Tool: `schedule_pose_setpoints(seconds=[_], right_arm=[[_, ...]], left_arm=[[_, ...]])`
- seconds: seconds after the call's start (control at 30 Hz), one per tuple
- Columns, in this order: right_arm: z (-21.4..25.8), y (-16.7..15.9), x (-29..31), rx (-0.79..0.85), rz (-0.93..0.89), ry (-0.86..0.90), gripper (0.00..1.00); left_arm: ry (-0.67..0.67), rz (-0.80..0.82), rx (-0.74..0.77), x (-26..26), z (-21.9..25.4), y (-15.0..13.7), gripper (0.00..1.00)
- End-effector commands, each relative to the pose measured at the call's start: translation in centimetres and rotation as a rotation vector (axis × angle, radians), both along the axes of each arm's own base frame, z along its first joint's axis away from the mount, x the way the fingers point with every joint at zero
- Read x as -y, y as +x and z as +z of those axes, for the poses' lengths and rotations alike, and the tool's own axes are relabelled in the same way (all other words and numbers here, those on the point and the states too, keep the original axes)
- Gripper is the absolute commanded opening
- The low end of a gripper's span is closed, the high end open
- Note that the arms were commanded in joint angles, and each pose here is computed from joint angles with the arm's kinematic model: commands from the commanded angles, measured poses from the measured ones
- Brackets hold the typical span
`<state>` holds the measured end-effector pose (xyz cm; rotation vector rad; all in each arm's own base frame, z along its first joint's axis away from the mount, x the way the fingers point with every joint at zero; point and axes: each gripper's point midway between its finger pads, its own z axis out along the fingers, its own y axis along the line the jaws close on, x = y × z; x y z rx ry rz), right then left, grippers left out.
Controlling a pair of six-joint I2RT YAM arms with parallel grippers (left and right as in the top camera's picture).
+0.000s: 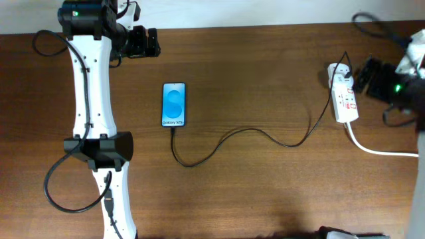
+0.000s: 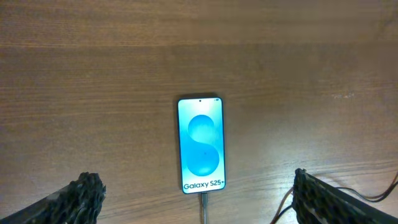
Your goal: Plug charger to phone and switch on socket
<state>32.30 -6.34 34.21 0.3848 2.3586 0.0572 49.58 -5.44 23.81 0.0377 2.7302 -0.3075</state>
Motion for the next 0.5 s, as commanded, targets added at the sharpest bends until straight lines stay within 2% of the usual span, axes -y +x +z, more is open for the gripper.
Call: schedule_pose_setpoints(seconds=[0.0,0.13,0.47], right_arm=[[1.8,-2.1,-3.2,0.037,0.097,-0.017,0.98],[0.5,-3.5,-6.0,-0.043,0.188,-0.001,0.98],[0.0,-5.1,-10.9,-0.081,0.355,0.02,0.98]], left_arm=[[-0.013,0.0,0.046,0.0,2.0,-0.4,0.99],[-0.012,0.0,0.046,0.0,2.0,-0.4,0.99],[-0.012,0.0,0.046,0.0,2.0,-0.4,0.99]])
